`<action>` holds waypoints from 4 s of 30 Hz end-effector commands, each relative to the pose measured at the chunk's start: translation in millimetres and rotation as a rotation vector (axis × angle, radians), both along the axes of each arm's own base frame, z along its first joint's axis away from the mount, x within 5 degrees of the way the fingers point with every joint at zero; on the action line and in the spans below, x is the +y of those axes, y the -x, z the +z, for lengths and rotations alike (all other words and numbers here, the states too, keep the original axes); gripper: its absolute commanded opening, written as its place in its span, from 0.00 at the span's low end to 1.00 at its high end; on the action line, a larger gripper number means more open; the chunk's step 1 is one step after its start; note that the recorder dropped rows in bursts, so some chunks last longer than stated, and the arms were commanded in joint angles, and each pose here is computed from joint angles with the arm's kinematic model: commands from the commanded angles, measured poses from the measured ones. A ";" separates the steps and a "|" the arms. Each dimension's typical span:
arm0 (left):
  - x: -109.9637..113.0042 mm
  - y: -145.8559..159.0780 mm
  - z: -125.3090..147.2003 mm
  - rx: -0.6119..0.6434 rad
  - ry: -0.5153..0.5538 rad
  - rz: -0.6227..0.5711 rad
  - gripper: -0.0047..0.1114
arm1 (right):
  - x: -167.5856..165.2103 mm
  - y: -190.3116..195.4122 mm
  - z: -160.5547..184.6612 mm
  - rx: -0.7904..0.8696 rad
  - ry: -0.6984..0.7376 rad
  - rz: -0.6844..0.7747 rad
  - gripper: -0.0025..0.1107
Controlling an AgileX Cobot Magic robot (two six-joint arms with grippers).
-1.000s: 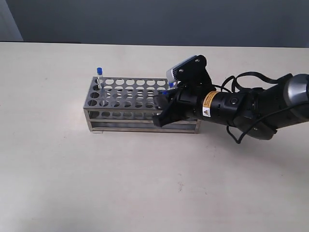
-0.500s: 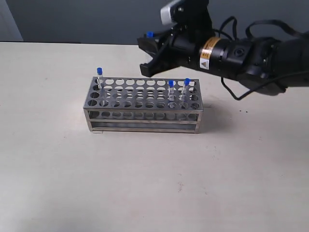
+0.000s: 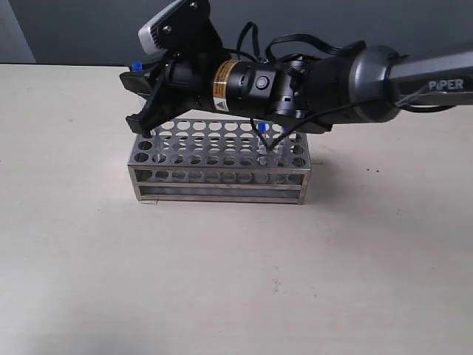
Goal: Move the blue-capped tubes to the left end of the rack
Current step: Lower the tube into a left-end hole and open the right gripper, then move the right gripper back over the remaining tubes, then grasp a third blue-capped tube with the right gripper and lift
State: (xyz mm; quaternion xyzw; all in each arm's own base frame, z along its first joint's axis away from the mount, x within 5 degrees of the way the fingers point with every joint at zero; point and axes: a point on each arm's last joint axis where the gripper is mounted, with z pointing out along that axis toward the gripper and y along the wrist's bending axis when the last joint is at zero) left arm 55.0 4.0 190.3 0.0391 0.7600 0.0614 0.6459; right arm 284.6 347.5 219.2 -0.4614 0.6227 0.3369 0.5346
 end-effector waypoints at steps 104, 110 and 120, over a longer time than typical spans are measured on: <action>-0.6 -0.5 1.6 -0.011 0.000 -0.010 0.04 | -120.4 -34.2 -68.9 0.266 0.220 -0.420 0.36; -0.6 -0.5 1.6 -0.011 0.000 -0.010 0.04 | -123.0 -29.8 -78.2 0.280 0.249 -0.413 0.36; -0.6 -0.5 1.6 -0.011 0.000 -0.010 0.04 | -122.3 -28.4 -75.0 0.242 0.261 -0.383 0.38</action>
